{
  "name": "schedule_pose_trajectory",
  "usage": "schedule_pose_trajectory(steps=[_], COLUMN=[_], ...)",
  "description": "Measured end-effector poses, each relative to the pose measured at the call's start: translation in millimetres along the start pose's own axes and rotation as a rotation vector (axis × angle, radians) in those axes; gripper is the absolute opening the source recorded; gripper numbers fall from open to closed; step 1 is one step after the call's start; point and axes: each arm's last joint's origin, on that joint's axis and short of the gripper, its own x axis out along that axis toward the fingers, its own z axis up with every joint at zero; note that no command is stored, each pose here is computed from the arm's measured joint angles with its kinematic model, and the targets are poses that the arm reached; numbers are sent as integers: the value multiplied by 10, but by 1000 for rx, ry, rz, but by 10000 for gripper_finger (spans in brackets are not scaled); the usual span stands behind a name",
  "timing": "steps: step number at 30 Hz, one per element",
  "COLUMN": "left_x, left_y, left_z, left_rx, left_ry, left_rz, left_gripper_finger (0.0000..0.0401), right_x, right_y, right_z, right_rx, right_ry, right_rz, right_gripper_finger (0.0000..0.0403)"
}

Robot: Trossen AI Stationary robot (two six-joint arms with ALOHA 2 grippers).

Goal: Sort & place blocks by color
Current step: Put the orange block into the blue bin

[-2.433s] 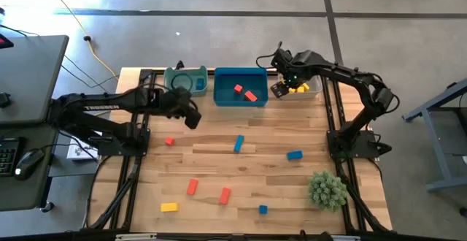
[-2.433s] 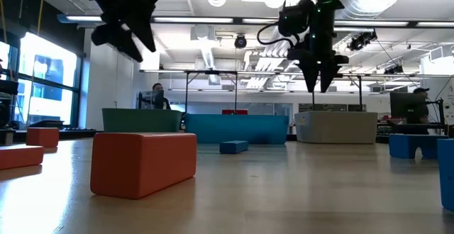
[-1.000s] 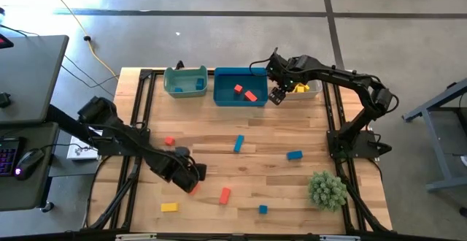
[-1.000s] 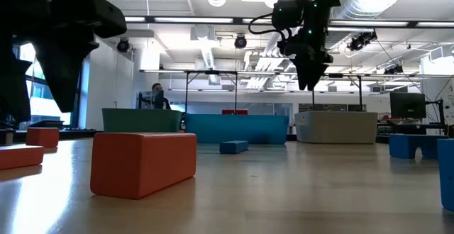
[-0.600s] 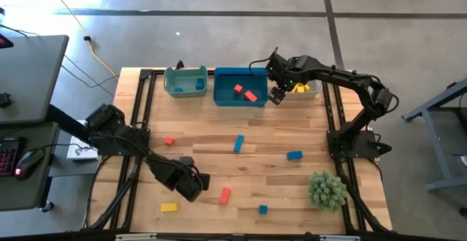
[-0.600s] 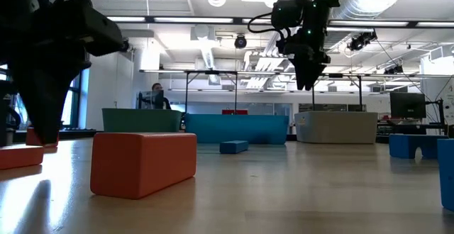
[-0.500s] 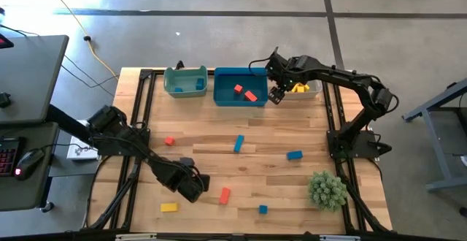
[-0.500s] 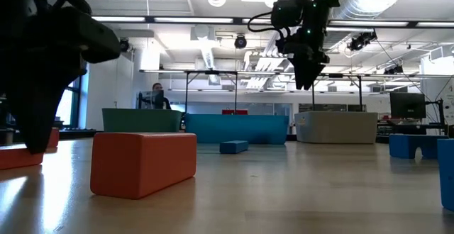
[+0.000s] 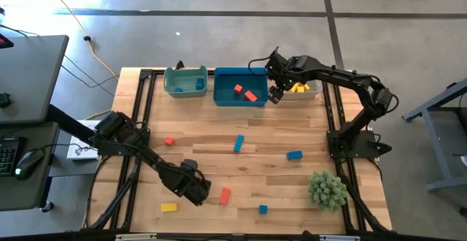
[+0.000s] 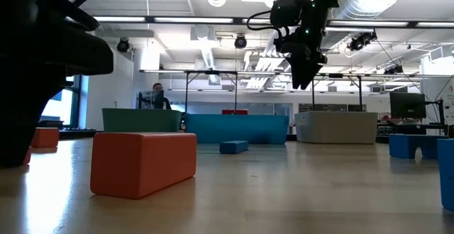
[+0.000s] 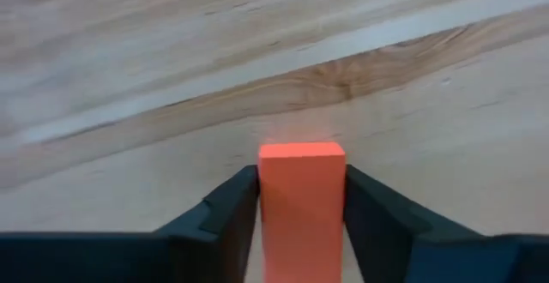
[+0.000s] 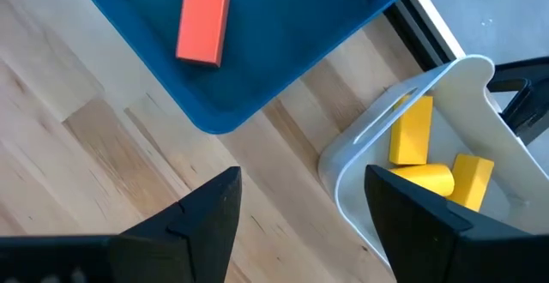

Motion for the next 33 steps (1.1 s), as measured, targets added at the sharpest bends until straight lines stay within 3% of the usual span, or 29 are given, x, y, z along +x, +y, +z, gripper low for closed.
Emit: schedule_pose_trajectory(steps=[4, 13, 25, 33], left_x=[-11, -178, -665, -820], left_y=[0, -21, 84, 181], left_z=[43, 439, 1499, 2218], left_rx=[56, 146, 290, 401], left_ry=[-19, -118, -339, -479], left_rz=[-1, -42, -120, -178], left_gripper_finger=[100, 100, 100, 100], right_x=[0, -1, -1, -2], right_y=[3, 22, 26, 29], right_z=[11, 31, 29, 28], right_rx=[2, 4, 84, 205], right_ry=[-11, -29, -23, -16], right_rz=[8, 72, 86, 90], right_gripper_finger=[236, 236, 236, 236])
